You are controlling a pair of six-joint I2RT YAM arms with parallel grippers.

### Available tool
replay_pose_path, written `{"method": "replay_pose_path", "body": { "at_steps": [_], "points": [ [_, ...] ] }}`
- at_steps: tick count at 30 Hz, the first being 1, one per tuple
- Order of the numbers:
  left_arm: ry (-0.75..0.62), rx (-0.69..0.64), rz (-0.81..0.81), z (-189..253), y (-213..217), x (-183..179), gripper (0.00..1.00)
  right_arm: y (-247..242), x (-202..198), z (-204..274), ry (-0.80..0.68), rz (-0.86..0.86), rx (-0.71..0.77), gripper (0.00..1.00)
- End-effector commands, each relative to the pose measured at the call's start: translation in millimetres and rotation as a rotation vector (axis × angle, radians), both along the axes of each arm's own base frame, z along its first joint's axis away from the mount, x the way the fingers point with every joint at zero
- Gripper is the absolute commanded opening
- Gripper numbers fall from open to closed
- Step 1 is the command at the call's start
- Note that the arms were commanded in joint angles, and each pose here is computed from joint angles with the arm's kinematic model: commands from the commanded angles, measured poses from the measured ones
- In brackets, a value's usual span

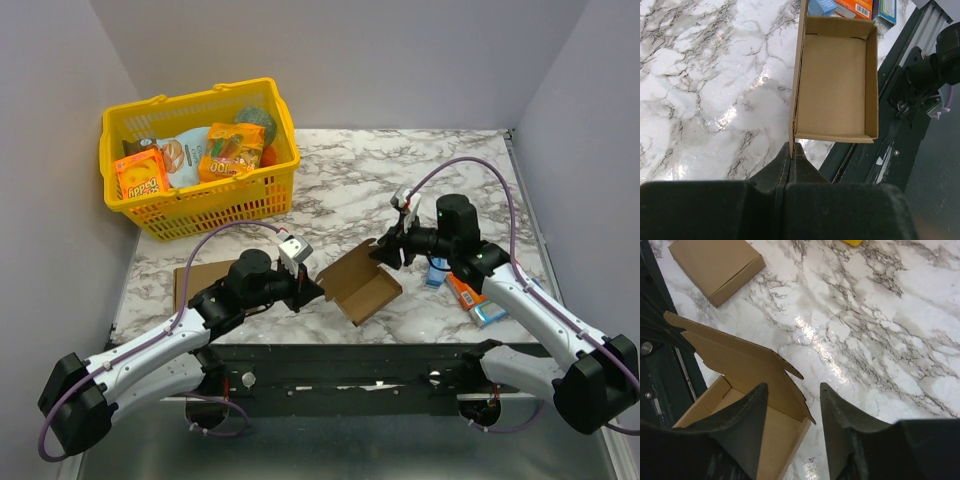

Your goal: Fold the paper box

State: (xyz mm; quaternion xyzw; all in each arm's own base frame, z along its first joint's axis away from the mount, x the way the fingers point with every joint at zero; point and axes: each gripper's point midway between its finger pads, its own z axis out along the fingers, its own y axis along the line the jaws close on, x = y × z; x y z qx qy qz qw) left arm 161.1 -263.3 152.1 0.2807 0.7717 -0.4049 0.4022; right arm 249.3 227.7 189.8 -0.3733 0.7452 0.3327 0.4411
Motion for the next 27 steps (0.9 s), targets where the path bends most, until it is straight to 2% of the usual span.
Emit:
{"method": "replay_pose_path", "body": {
  "at_steps": [1,2,5,14,22,27],
  "points": [
    [-0.015,-0.033,-0.017,13.0,-4.4,-0.2,0.0,5.0,-0.1,5.7,-0.04,0.041,0.031,0.49],
    [-0.014,-0.032,-0.017,12.5,-4.5,-0.1,0.0,5.6,-1.0,5.9,-0.039,0.047,0.034,0.43],
    [-0.019,-0.031,-0.013,13.4,-4.2,1.2,0.0,6.6,-3.0,5.0,-0.031,0.056,0.039,0.33],
    [-0.035,-0.01,0.02,11.4,-0.8,7.6,0.0,17.8,-11.0,-1.0,0.026,0.127,0.082,0.21],
    [-0.037,0.0,0.02,10.3,-0.6,8.6,0.0,22.0,-8.8,-3.7,0.021,0.136,0.106,0.17],
    [-0.04,0.002,0.027,10.5,0.0,9.8,0.0,18.5,0.2,-5.8,-0.014,0.086,0.099,0.05]
  ]
}}
